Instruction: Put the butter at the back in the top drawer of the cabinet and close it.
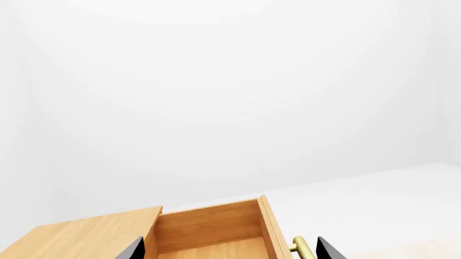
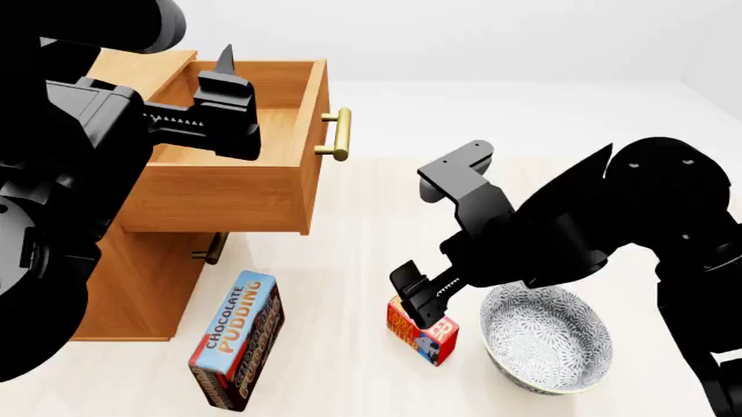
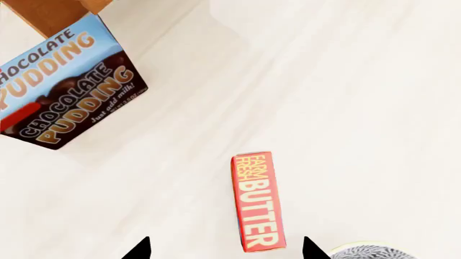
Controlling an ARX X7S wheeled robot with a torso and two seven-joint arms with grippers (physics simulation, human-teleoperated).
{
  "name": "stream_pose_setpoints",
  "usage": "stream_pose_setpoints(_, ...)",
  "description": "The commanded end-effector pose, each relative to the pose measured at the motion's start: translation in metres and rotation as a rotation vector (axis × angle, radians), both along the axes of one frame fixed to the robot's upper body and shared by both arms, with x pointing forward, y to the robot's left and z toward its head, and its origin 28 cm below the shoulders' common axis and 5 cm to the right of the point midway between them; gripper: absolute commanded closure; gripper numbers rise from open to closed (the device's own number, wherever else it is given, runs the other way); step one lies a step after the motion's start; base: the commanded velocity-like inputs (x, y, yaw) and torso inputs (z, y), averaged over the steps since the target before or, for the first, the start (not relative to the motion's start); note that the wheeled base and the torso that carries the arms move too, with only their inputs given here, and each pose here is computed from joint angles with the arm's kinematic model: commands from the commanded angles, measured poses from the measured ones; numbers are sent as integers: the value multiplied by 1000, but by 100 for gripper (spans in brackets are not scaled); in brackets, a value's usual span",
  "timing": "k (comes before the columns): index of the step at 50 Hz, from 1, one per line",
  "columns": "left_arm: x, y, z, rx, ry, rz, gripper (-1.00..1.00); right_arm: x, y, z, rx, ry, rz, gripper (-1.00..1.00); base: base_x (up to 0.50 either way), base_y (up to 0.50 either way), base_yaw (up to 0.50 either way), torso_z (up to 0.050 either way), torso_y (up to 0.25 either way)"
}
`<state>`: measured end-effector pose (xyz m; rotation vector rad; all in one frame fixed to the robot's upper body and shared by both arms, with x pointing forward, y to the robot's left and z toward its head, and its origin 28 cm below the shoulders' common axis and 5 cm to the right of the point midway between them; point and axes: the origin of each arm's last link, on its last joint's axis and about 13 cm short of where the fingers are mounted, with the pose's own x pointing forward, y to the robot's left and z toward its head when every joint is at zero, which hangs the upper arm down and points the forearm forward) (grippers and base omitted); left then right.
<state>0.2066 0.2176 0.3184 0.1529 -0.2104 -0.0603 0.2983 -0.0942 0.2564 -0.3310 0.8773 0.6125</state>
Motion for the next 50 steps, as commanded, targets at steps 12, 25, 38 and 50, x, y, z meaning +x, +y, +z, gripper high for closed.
stream_pose_setpoints(12, -8, -2, 0, -6, 8, -21, -100, 11, 8, -16, -64, 130, 40, -100, 0, 0, 0, 0, 0)
stream_pose_setpoints(25, -7, -1, -2, -22, 15, -32, -100, 21, 7, -31, -112, 145, 25, -100, 0, 0, 0, 0, 0)
stream_pose_setpoints(38, -6, 1, -3, -32, 21, -34, -100, 30, 6, -41, -131, 154, 18, -100, 0, 0, 0, 0, 0)
stream_pose_setpoints(50, -6, 1, -4, -36, 27, -40, -100, 38, 7, -51, -125, 167, 15, -100, 0, 0, 0, 0, 0)
